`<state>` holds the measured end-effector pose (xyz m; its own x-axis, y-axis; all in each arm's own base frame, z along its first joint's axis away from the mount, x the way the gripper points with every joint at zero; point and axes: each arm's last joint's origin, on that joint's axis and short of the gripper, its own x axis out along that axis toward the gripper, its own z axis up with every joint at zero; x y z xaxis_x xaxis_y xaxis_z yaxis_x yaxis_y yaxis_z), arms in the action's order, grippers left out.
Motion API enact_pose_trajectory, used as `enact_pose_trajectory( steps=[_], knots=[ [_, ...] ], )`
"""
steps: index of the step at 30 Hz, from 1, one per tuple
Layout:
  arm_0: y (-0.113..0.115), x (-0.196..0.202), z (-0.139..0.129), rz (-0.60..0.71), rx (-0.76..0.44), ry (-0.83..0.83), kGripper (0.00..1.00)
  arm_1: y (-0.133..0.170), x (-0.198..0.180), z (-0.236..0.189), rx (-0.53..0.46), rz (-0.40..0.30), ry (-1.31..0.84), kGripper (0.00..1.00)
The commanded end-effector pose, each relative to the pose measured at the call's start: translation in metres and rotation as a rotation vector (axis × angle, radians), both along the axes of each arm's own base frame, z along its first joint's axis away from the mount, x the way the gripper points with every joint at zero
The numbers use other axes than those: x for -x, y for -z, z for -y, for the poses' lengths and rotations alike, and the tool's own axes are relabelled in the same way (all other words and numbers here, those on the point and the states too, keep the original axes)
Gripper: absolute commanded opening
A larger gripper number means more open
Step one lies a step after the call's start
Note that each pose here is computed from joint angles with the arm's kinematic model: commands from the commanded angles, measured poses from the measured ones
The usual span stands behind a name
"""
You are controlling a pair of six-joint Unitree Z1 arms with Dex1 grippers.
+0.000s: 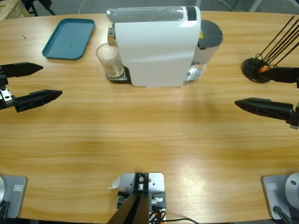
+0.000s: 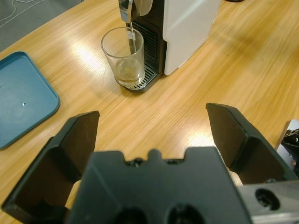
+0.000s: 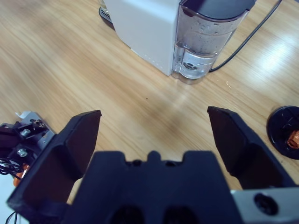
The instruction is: Pour coffee
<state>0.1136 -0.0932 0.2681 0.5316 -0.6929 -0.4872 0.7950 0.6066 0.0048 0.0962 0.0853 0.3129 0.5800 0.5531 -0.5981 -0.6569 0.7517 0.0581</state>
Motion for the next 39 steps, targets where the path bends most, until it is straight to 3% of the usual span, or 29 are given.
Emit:
enact_pose_trajectory(
  steps=[1,11,23,27,31,39],
  knots=[
    [0.014,0.004,-0.004,-0.013,-0.044,-0.010,1.000,0.011,-0.001,0.001,0.029,-0.025,0.001,1.000],
    [-0.001,-0.013,-0.001,0.063,-0.032,-0.095,1.000,0.014,-0.003,-0.001,0.045,-0.045,0.001,1.000],
    [0.012,-0.029,0.005,-0.026,-0.046,-0.029,1.000,0.015,-0.004,-0.002,0.050,-0.050,-0.002,1.000],
    [0.018,-0.036,0.012,-0.042,-0.046,0.073,1.000,0.016,-0.004,-0.003,0.054,-0.055,-0.003,1.000],
    [0.021,-0.069,0.011,-0.026,0.011,0.172,1.000,0.019,-0.008,-0.007,0.071,-0.078,-0.009,1.000],
    [0.037,-0.136,0.029,0.018,-0.074,0.220,1.000,0.023,-0.012,-0.010,0.087,-0.098,-0.009,1.000]
  ],
)
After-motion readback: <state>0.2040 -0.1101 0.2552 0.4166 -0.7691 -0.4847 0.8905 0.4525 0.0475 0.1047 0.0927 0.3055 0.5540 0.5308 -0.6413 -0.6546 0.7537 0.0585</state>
